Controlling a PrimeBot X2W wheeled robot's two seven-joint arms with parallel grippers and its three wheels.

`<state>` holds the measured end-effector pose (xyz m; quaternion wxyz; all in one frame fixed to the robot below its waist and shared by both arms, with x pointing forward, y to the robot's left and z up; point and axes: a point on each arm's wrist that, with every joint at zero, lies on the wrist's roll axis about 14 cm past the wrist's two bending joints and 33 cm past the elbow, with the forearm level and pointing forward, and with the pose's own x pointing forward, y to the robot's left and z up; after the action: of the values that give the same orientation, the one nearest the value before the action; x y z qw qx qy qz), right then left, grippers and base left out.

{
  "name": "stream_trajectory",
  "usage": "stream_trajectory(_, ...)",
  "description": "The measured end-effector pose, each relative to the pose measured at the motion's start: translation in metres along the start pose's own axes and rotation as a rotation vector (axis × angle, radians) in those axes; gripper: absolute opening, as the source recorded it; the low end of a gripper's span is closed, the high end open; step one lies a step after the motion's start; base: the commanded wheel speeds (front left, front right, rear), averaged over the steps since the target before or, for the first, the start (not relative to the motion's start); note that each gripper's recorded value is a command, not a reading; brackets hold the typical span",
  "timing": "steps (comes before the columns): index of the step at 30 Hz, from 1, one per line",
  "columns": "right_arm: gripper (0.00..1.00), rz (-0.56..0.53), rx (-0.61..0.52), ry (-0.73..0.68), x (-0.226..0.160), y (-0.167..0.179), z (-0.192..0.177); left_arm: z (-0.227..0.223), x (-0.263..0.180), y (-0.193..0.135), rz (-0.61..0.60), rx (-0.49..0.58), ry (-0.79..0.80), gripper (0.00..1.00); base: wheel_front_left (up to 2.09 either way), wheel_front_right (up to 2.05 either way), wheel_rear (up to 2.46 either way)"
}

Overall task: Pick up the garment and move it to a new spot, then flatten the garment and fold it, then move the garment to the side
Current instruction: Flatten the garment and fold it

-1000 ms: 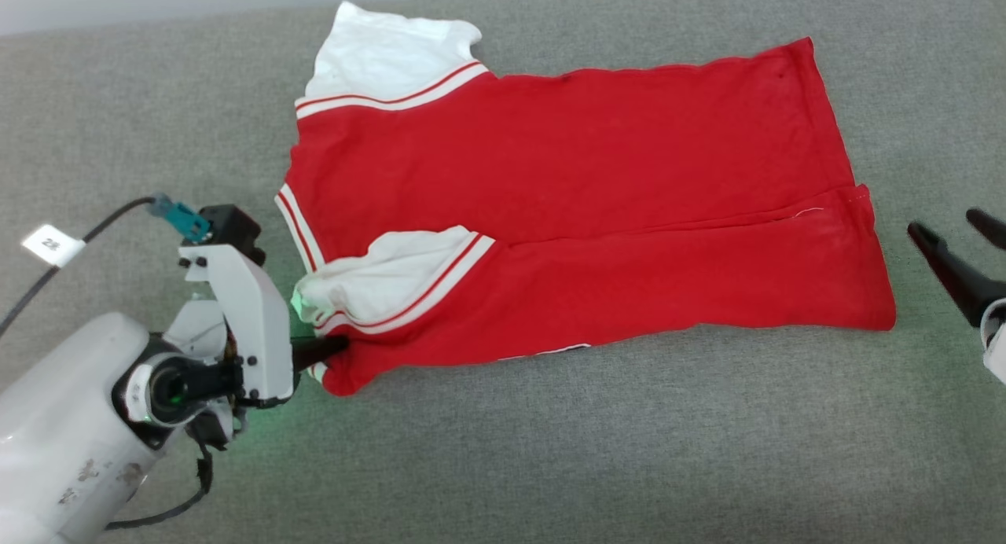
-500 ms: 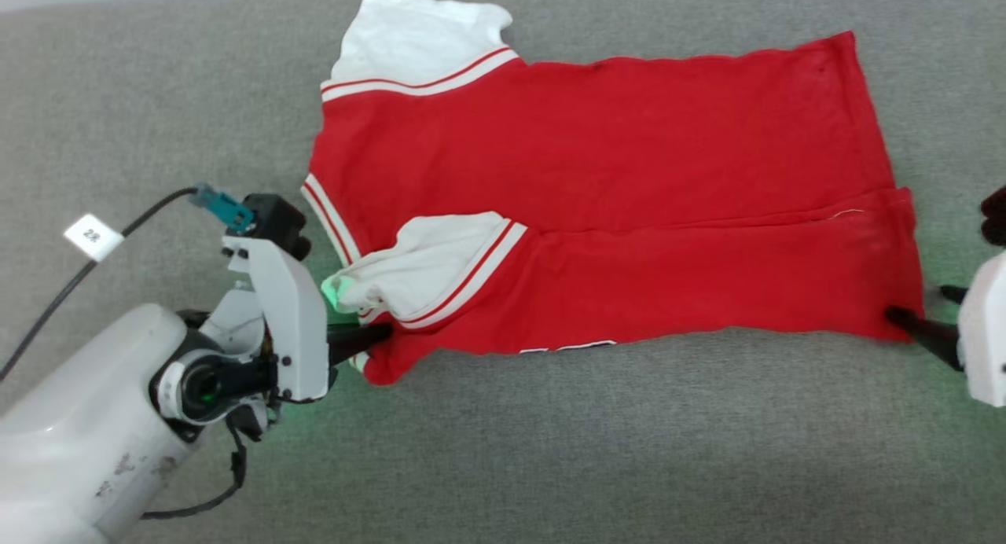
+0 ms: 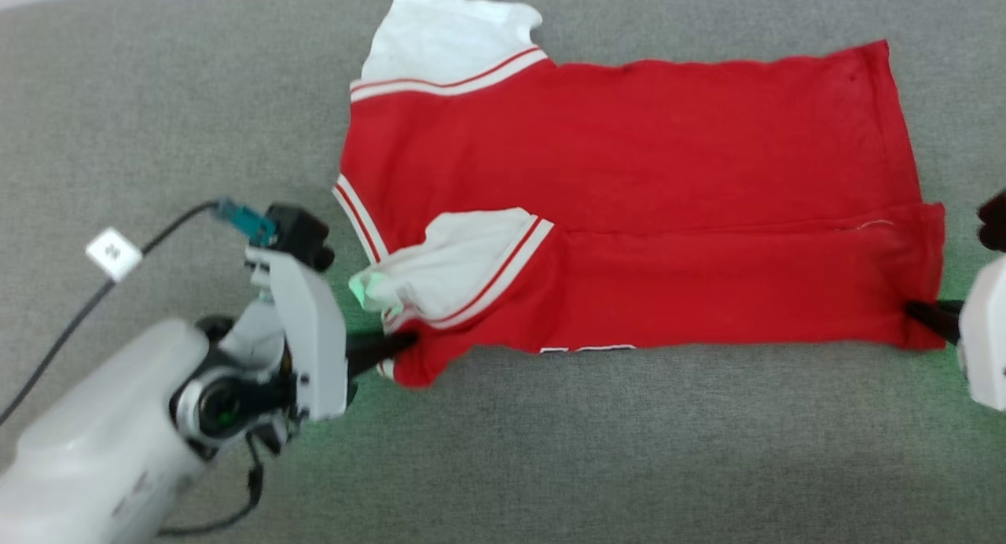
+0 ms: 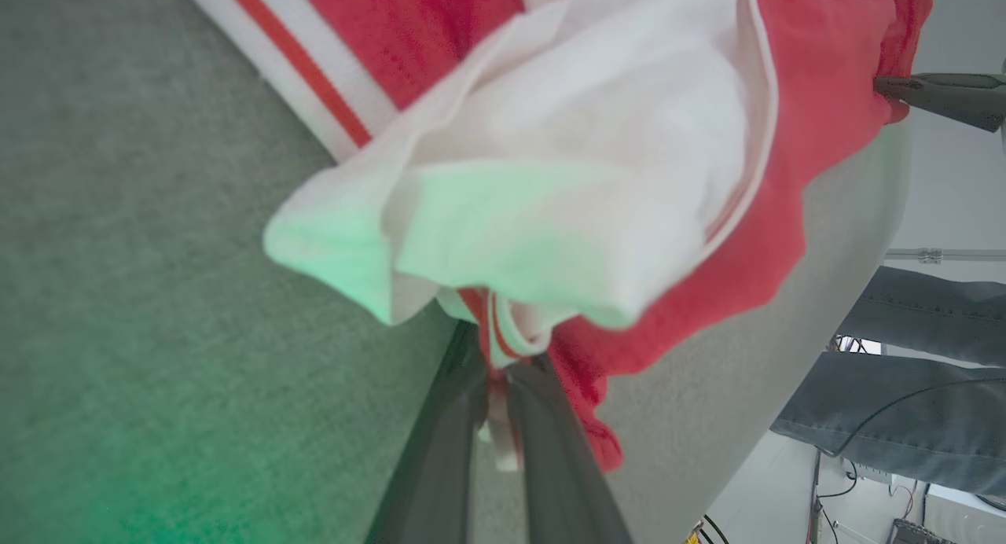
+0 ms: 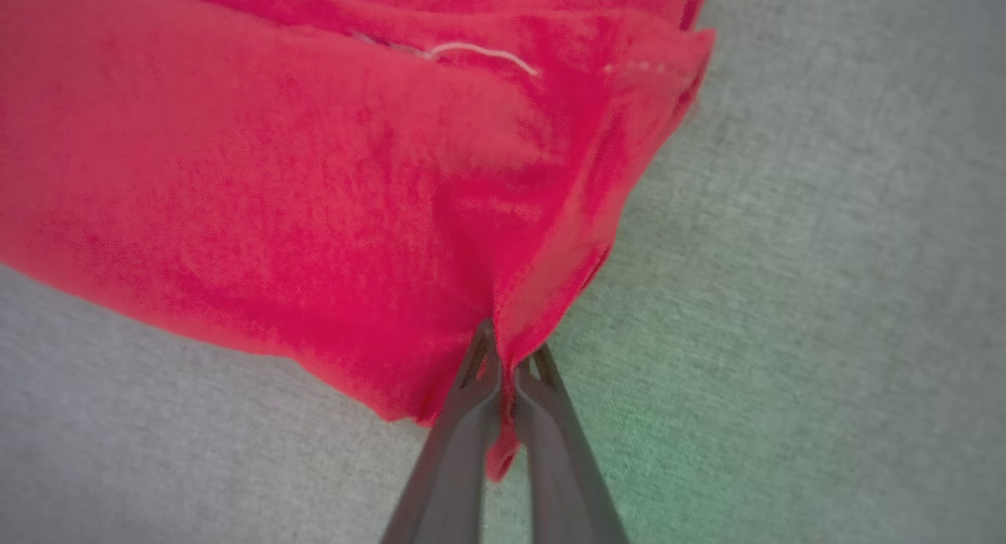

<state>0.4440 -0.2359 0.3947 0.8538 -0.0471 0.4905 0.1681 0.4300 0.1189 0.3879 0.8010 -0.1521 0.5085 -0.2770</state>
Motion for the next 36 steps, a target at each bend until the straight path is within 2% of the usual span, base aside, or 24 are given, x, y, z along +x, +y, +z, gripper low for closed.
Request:
stream_trajectory(8, 0.0, -0.006, -0.002, -0.021, -0.03, -0.006, -0.019, -0.029, -0.03, -0.004, 0.011, 0.022, 0.005, 0.0, 0.0, 0.0, 0.0)
stream_trajectory(15, 0.0, 0.0, -0.008, 0.009, -0.048, -0.003, -0.044, -0.054, -0.049, -0.021, -0.007, 0.035, 0.031, 0.0, 0.0, 0.0, 0.0)
stream_trajectory(16, 0.07, 0.001, -0.005, 0.0, -0.049, -0.002, -0.045, -0.054, -0.05, -0.023, -0.009, 0.035, 0.024, 0.0, 0.0, 0.0, 0.0)
stream_trajectory(17, 0.62, 0.0, -0.004, -0.018, -0.051, -0.002, -0.043, -0.054, -0.051, -0.025, -0.016, 0.037, 0.013, 0.0, 0.0, 0.0, 0.0)
stream_trajectory(18, 1.0, 0.001, -0.01, -0.047, -0.053, 0.0, -0.038, -0.053, -0.052, -0.028, -0.022, 0.037, -0.001, 0.02, 0.0, 0.0, 0.0)
stream_trajectory(19, 1.0, 0.004, -0.005, -0.073, -0.055, 0.001, -0.034, -0.051, -0.052, -0.028, -0.018, 0.035, -0.018, 0.28, 0.0, 0.0, 0.0)
stream_trajectory(21, 1.0, 0.009, 0.008, -0.102, -0.057, 0.003, -0.031, -0.049, -0.054, -0.026, -0.003, 0.039, -0.037, 0.64, 0.0, 0.0, 0.0)
stream_trajectory(22, 1.0, 0.006, 0.003, -0.116, -0.059, 0.004, -0.029, -0.047, -0.055, -0.026, -0.002, 0.042, -0.055, 0.94, 0.0, 0.0, 0.0)
stream_trajectory(23, 1.0, -0.002, -0.005, -0.137, -0.062, 0.003, -0.025, -0.043, -0.056, -0.027, -0.001, 0.043, -0.078, 1.0, 0.0, 0.0, 0.0)
stream_trajectory(27, 1.0, -0.025, -0.012, -0.282, -0.076, 0.002, 0.006, -0.029, -0.064, -0.028, 0.005, 0.043, -0.168, 1.0, 0.0, 0.0, 0.0)
stream_trajectory(32, 1.0, -0.073, -0.01, -0.604, -0.094, 0.005, 0.06, 0.007, -0.079, -0.016, 0.072, 0.045, -0.384, 1.0, 0.0, 0.0, 0.0)
stream_trajectory(36, 1.0, -0.117, 0.026, -0.837, -0.106, 0.005, 0.088, 0.038, -0.084, -0.012, 0.104, 0.052, -0.571, 1.0, 0.0, 0.0, 0.0)
